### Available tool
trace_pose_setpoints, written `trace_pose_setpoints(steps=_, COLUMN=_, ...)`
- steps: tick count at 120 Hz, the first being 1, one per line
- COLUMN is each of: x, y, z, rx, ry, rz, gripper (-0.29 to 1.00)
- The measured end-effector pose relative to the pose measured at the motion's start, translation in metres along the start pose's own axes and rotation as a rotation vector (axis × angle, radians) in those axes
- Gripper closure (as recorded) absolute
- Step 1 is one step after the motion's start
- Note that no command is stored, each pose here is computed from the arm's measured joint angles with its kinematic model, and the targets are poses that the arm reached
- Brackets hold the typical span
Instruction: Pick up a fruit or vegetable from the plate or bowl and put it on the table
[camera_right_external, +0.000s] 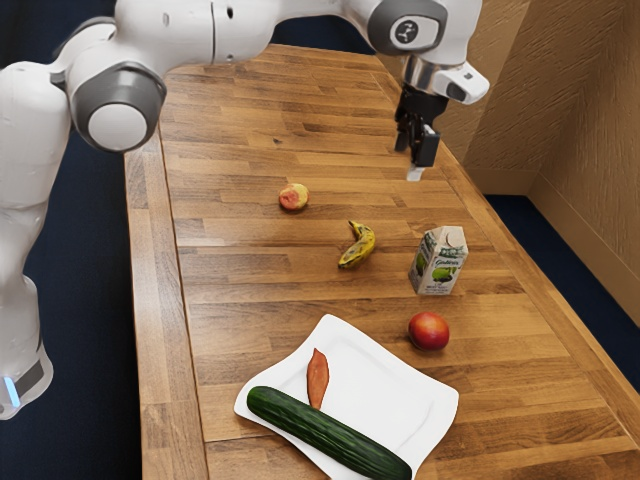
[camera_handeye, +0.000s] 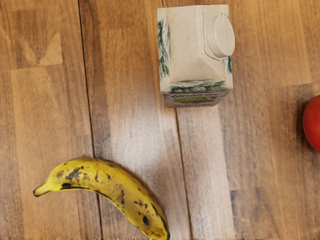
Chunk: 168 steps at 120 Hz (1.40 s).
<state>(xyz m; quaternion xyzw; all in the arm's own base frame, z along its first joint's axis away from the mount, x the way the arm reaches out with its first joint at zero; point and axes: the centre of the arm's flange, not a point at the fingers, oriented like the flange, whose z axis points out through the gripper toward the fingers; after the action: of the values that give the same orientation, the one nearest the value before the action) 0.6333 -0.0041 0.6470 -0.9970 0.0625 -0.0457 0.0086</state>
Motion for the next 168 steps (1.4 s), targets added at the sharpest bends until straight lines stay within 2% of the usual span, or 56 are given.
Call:
trace_pose_setpoints(steps=40, x=-0.003, y=0.000, z=0.000, rx=-0.012, ry=-0.027, rz=-0.046, gripper=0.00)
trace_pose_setpoints(steps=46, x=-0.001, y=0.044, z=-0.004, rx=-0.052, ry=-0.020, rz=0.030, gripper=0.00)
trace_pose_setpoints(steps=58, x=-0.010, y=0.177, z=-0.003, rx=-0.138, ry=-0.038, rz=0.251, gripper=0.00)
trace_pose_setpoints(steps=70, x=-0.024, y=0.229, z=-0.002, rx=-0.163, ry=-0.071, rz=0.328, gripper=0.00)
trace_pose_setpoints(steps=93, x=-0.056, y=0.319, z=0.006, rx=-0.096, ry=-0.109, rz=0.469, gripper=0.00)
trace_pose_setpoints(steps=110, x=-0.076, y=0.362, z=0.009, rx=-0.068, ry=-0.109, rz=0.545, gripper=0.00)
trace_pose_setpoints(steps=136, x=-0.139, y=0.353, z=0.060, rx=-0.014, ry=-0.206, rz=0.608, gripper=0.00)
trace_pose_setpoints(steps=168, x=-0.125, y=0.382, z=0.138, rx=-0.060, ry=-0.173, rz=0.698, gripper=0.00)
